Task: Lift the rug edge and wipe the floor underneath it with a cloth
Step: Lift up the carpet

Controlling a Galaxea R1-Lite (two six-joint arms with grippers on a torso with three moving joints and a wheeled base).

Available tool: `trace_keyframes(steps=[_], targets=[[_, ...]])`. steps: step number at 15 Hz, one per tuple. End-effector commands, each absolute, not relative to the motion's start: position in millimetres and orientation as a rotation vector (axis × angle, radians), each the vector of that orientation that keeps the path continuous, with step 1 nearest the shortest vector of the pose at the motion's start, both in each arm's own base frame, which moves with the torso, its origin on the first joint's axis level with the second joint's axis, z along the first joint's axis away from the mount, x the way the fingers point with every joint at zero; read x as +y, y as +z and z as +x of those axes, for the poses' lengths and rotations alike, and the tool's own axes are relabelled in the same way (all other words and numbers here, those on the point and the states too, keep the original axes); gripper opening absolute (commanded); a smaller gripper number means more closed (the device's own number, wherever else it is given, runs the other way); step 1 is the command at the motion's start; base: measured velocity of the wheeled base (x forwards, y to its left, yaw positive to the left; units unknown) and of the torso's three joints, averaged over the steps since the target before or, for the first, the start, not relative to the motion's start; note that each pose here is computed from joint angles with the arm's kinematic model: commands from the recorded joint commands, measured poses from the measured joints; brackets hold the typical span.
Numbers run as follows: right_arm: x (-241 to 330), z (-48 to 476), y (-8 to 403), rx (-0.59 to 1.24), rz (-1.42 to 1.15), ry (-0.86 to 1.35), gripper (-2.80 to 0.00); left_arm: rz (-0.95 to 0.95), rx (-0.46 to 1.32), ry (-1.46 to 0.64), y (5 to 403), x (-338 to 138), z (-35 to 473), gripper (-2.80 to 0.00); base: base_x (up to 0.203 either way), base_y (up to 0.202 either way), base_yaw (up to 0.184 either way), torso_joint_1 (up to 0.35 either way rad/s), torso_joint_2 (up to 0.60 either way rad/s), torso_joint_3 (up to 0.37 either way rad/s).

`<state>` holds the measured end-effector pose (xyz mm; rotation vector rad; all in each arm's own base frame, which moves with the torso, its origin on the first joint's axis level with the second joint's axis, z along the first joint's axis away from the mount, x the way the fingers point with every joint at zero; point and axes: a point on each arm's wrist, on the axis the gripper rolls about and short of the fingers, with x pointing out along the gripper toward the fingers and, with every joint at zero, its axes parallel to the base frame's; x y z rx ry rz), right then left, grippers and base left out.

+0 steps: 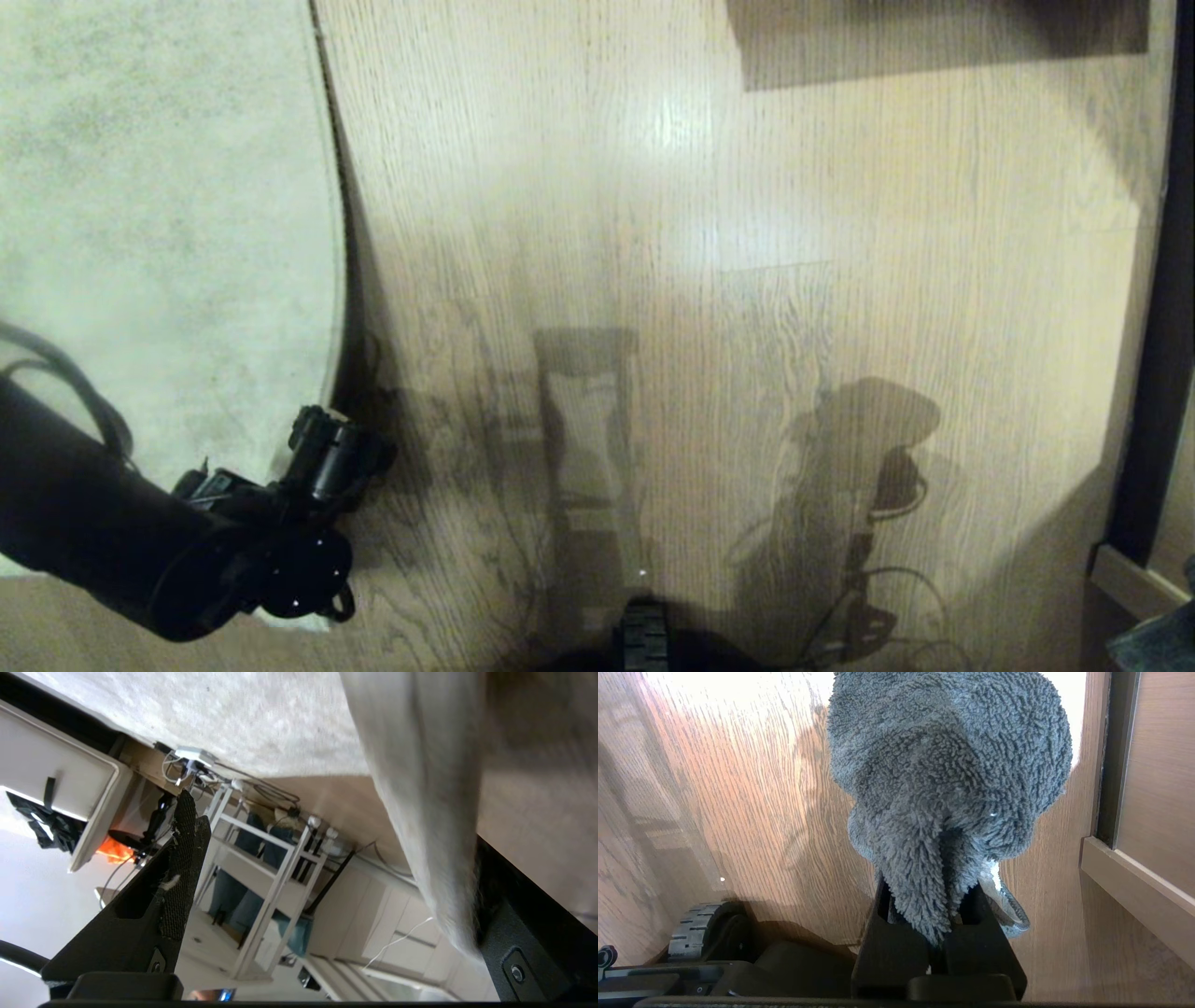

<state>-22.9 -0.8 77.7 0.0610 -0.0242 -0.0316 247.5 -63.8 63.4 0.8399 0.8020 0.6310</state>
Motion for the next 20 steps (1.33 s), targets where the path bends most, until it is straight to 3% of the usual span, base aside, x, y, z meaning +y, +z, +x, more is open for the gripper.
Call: trace_keyframes(steps=[1,8,20], targets=[[-0.8,-22.8,77.8,-0.023,0.062,-0.032,-2.8,0.85,0.808,0.639,63.6,-60.3,238.4,0.0,0.0,0.0,0.0,0.0,0.0,0.0],[-0.8,-22.8,77.8,-0.024,0.062,-0.031,-2.8,0.92,0.85,0.653,58.3,-51.2,206.1,0.0,0.0,0.0,0.0,0.0,0.0,0.0],[-0.8,-22.8,77.8,-0.024,0.062,-0.031,-2.8,0.952,0.862,0.634,57.0,-51.3,200.8,0.0,0.0,0.0,0.0,0.0,0.0,0.0]])
